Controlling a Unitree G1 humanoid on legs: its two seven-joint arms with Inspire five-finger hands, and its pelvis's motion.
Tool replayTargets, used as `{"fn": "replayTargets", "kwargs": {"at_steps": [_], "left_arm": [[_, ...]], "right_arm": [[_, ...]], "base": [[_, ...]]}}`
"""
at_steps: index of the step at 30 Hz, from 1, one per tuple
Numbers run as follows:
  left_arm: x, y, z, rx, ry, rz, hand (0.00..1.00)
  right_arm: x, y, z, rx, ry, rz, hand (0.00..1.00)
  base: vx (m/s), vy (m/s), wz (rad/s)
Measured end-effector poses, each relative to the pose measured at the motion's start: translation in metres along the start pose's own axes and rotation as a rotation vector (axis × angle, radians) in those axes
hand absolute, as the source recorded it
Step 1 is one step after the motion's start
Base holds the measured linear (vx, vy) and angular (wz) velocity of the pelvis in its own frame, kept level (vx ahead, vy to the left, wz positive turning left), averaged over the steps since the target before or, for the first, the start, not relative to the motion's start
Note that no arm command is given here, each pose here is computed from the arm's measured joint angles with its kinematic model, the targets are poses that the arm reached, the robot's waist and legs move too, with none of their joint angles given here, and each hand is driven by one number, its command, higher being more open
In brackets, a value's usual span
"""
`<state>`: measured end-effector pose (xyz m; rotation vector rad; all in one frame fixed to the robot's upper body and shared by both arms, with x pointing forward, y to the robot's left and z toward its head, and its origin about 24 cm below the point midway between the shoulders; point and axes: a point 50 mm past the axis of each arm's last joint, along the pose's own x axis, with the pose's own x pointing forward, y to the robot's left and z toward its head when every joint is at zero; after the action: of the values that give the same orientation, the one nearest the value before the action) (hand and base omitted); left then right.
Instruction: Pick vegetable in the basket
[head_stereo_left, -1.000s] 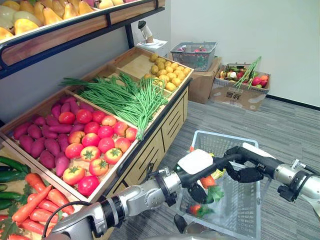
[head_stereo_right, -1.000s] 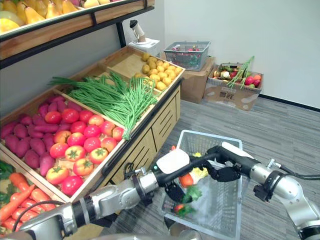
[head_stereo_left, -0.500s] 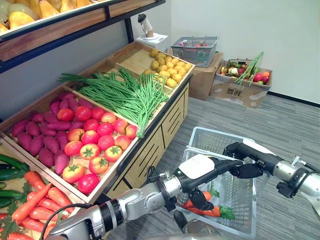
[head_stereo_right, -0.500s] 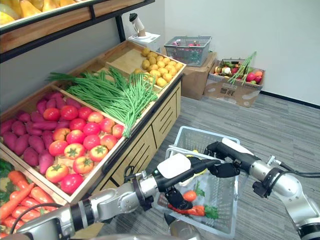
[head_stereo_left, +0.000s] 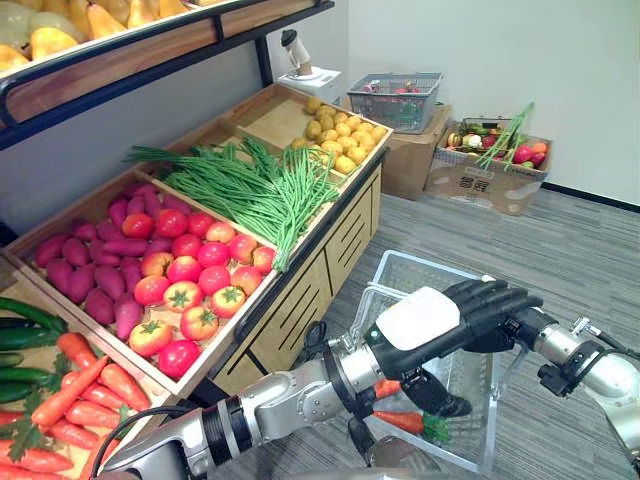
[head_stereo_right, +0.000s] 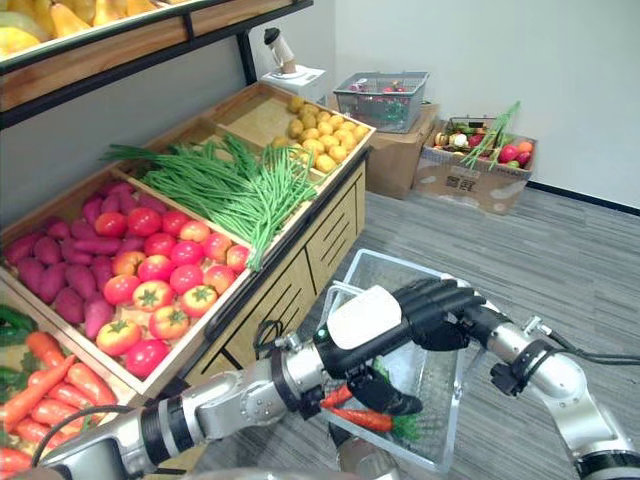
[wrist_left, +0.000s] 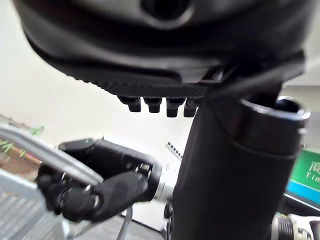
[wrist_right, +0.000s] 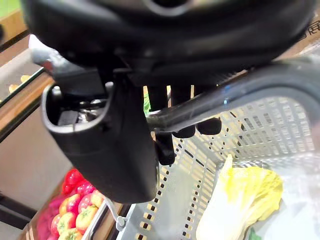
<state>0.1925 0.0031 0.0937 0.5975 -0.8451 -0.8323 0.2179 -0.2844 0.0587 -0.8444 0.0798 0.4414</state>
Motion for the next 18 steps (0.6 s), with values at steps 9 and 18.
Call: {"fn": "replayTargets", "kwargs": {"at_steps": [9,18], "left_arm": [[-0.011,0.064,0.016,0.096,-0.059,0.323,1.0],[-0.075,0.123,-0.004,0.117,0.199,0.682,1.0]], "right_arm": [[-0.025,0.031,-0.057,0.251,0.355,-0.325,0.0],[-0.093,0.064,-0.108,0.5,0.754,-0.79,0.0]], "base": [[0.0,0.0,0.54],[-0.03,0.003,0.76]]}}
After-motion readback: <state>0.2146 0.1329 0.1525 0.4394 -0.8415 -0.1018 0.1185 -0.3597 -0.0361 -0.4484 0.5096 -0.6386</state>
